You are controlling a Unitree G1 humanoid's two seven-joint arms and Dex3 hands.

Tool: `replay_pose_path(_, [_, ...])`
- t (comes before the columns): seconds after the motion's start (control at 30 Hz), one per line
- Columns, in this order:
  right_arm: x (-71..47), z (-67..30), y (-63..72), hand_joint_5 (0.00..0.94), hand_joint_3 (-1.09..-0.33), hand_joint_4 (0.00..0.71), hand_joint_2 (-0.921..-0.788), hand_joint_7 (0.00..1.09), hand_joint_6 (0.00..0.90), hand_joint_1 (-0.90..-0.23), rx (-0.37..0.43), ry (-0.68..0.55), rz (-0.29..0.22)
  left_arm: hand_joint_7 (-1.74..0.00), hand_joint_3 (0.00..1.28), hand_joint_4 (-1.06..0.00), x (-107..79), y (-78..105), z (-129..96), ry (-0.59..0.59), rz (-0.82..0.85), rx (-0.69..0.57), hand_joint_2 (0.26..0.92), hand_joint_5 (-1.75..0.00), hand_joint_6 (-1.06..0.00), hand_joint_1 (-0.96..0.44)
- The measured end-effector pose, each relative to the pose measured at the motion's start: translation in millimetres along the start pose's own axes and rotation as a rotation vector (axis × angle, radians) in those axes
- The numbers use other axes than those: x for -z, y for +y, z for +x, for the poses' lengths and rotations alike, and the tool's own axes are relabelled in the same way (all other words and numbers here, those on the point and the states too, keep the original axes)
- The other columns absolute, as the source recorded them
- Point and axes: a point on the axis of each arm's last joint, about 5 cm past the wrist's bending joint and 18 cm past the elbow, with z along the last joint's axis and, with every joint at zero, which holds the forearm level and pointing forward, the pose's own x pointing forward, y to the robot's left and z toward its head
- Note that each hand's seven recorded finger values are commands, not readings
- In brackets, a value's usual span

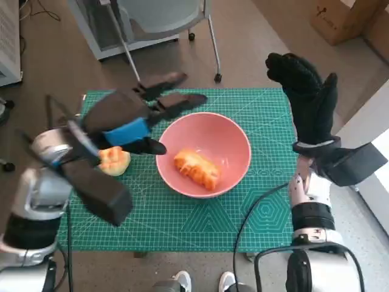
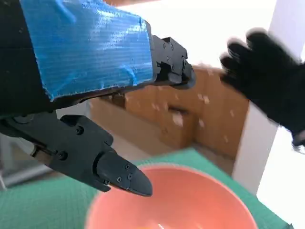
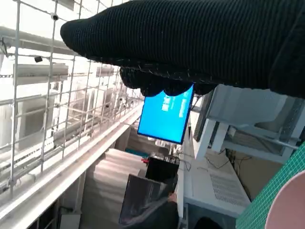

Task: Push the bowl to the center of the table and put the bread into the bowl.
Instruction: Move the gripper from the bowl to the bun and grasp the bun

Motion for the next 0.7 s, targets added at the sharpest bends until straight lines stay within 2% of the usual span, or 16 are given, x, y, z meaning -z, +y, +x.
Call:
replay_pose_path(0.13, [-0.1,0.5,0.6,0.0,-0.581,0.328,-0.921,0.0,0.467,-0.588,-0.005,-0.001,0.0,-0.16,0.0,-0.23,2.3,7.6,-18.9,0.035,0.012,-0.028,0.731,-0.02,-0.35,-0.33])
replay_pose_path(0.33, [-0.2,0.6,0.6,0.0,-0.587,0.327,-0.921,0.0,0.464,-0.57,-0.008,0.0,-0.001,-0.16,0.0,-0.24,9.6,12.9,-44.3,0.119,0.023,-0.037,0.732,-0.01,-0.35,-0.29])
replay_pose_path(0.7, [1.1,-0.3,0.3,0.001,-0.587,0.328,-0.921,0.0,0.464,-0.565,-0.01,0.015,0.005,-0.15,0.0,-0.23,22.8,-2.4,-73.2,0.306,-0.046,0.042,0.735,-0.01,-0.33,-0.27])
